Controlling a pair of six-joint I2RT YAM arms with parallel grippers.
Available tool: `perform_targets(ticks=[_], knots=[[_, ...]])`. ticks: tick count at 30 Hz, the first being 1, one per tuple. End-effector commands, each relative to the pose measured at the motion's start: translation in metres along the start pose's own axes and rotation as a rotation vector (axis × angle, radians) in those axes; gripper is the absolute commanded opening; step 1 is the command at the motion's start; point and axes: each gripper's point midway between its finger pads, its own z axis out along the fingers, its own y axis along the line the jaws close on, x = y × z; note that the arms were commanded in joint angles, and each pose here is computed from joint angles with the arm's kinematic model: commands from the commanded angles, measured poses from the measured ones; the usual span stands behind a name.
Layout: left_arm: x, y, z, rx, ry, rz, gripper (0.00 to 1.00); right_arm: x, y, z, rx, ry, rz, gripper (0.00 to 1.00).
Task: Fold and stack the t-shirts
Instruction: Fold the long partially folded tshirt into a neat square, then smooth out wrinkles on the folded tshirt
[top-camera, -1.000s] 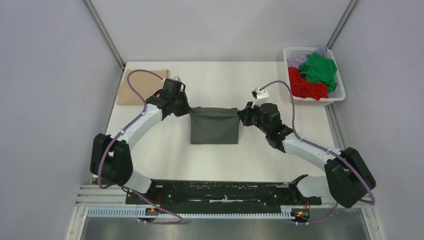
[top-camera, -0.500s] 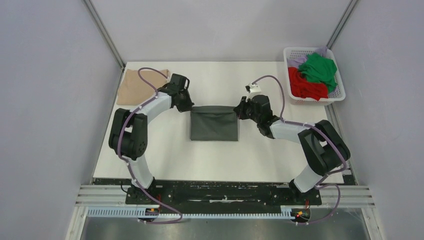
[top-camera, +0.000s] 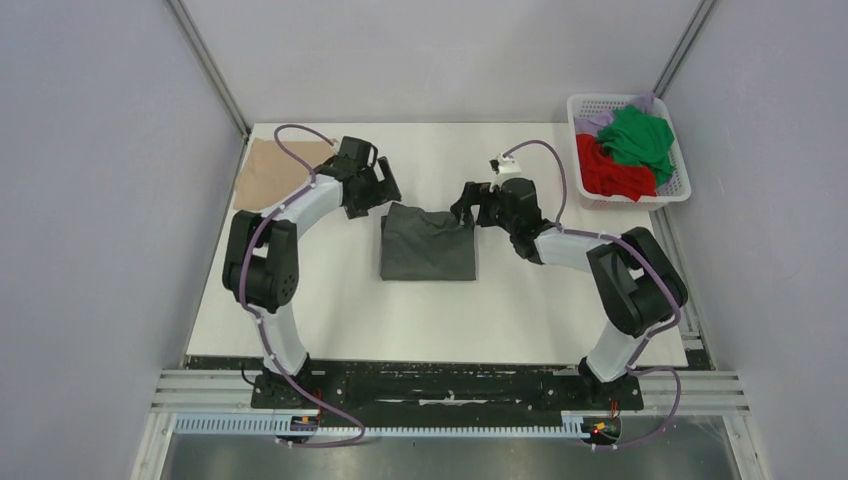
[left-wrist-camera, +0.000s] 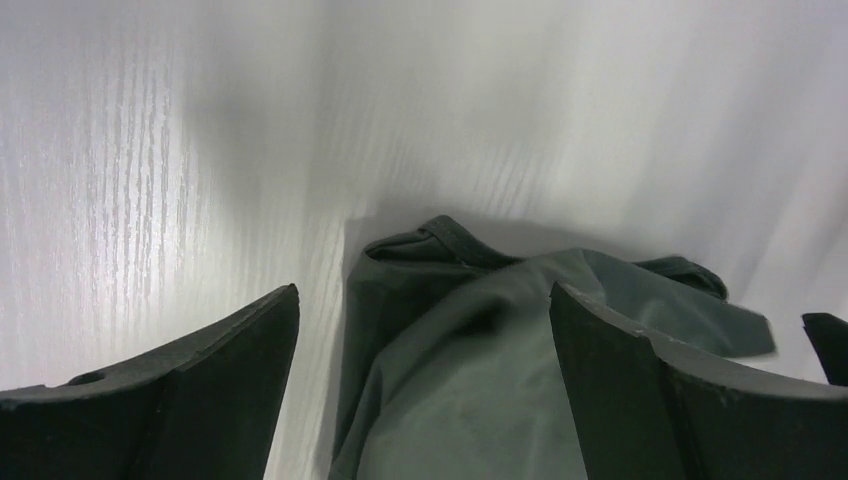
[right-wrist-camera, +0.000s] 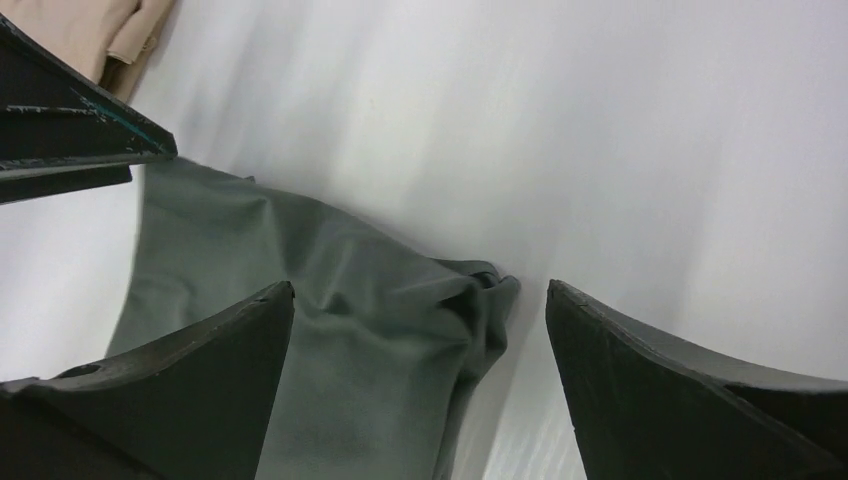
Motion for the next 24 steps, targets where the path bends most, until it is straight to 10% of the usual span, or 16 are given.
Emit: perform_targets(ticks=[1, 13, 24], knots=[[-0.026, -0.037, -0.053, 0.167, -0.089, 0.017, 1.00, -0.043, 0.028, -0.023, -0.105, -0.110, -0.027, 0.98], [-0.003, -0.079, -0.063, 0.397, -0.033, -0.008, 1.00, -0.033, 0.102, -0.056, -0.521, -0.080, 0.090, 0.98], [0.012, -0.056, 0.020, 0.248, 0.055, -0.057, 1.00, -0.004, 0.065, 0.020, -0.360, 0.017, 0.111, 0.98]])
